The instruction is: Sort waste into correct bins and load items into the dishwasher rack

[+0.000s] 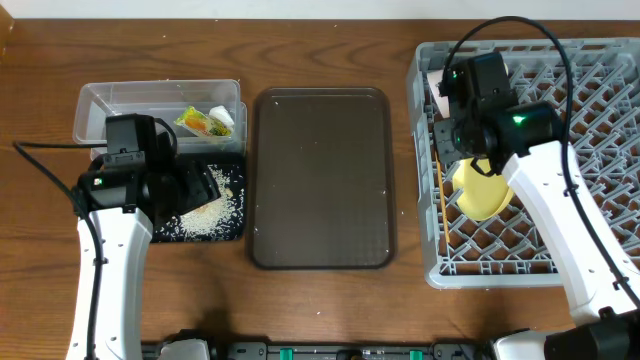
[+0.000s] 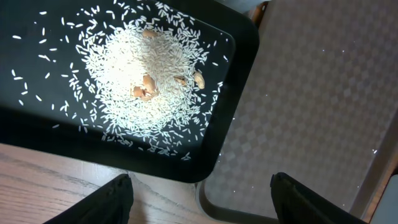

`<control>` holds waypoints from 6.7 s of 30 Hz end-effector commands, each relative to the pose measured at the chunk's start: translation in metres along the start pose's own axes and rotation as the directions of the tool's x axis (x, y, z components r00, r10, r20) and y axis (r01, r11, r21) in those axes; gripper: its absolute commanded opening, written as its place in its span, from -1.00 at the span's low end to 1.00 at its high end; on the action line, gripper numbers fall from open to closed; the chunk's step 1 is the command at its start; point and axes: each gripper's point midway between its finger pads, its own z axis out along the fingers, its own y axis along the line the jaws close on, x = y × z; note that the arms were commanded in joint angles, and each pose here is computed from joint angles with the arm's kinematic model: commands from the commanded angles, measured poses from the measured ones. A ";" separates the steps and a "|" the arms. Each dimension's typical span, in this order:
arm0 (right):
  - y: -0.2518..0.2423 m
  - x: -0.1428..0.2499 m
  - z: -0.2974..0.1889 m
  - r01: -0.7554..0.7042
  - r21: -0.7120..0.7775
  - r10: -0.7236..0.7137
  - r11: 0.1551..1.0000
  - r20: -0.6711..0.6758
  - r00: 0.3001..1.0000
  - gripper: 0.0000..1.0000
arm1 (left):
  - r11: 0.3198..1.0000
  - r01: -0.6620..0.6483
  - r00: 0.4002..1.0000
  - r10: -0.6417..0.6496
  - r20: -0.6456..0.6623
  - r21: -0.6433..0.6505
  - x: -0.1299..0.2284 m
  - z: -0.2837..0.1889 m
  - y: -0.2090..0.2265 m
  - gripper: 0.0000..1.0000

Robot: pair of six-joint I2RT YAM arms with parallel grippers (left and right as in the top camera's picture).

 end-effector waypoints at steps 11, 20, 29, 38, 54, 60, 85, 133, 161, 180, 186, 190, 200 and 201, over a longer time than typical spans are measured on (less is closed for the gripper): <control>-0.115 -0.006 -0.043 -0.447 0.039 0.437 0.894 0.148 0.887 -0.98 | 1.000 0.005 1.000 -0.005 0.013 -0.010 -0.005 -0.002 0.001 0.57; -0.135 0.054 -0.009 -0.471 0.153 0.488 0.869 -0.101 0.867 -0.97 | 1.000 0.005 1.000 -0.005 0.014 -0.011 -0.005 -0.002 0.001 0.57; -0.050 0.042 0.014 -0.278 -0.313 0.230 0.908 -0.182 0.956 -0.98 | 1.000 0.004 1.000 -0.004 0.013 -0.011 -0.005 -0.002 0.002 0.57; -0.049 0.036 0.014 -0.272 -0.336 0.230 0.902 -0.160 0.960 -0.92 | 1.000 0.004 1.000 -0.004 0.014 -0.011 -0.005 -0.002 0.001 0.58; -0.032 0.023 0.005 -0.217 -0.463 0.189 0.860 -0.107 0.976 -0.72 | 1.000 0.004 1.000 -0.004 0.014 -0.011 -0.005 -0.002 0.002 0.58; -0.045 0.010 0.003 -0.192 -0.413 0.188 0.890 -0.051 0.981 -0.58 | 1.000 0.000 1.000 0.000 0.014 -0.010 -0.005 -0.002 0.001 0.58; -0.091 0.070 -0.003 -0.318 -0.043 0.298 0.947 -0.254 0.920 0.35 | 0.952 -0.305 0.918 0.286 -0.276 -0.027 0.065 0.016 -0.024 0.61; -0.064 0.159 -0.056 -0.257 -0.064 0.264 0.964 0.274 0.925 0.99 | 0.927 -0.369 0.864 0.319 0.390 0.061 0.085 -0.044 -0.011 0.96; -0.075 0.142 -0.066 -0.191 0.032 0.113 0.981 0.701 0.704 0.99 | 0.927 -0.369 0.864 0.319 0.390 0.061 0.085 -0.044 -0.011 0.96; -0.074 0.133 -0.028 -0.163 0.024 0.063 0.986 0.860 0.506 0.99 | 0.927 -0.369 0.864 0.319 0.390 0.061 0.085 -0.044 -0.011 0.96; -0.074 0.133 -0.028 -0.163 0.024 0.063 0.986 0.860 0.506 0.99 | 0.927 -0.369 0.864 0.319 0.390 0.061 0.085 -0.044 -0.011 0.96; -0.074 0.133 -0.028 -0.163 0.024 0.063 0.986 0.860 0.506 0.99 | 0.927 -0.369 0.864 0.319 0.390 0.061 0.085 -0.044 -0.011 0.96; -0.074 0.133 -0.028 -0.163 0.024 0.063 0.986 0.860 0.506 0.98 | 0.927 -0.369 0.864 0.319 0.390 0.061 0.085 -0.044 -0.011 0.96; -0.074 0.133 -0.028 -0.163 0.024 0.063 0.986 0.860 0.506 0.98 | 0.927 -0.369 0.864 0.319 0.390 0.061 0.085 -0.044 -0.011 0.96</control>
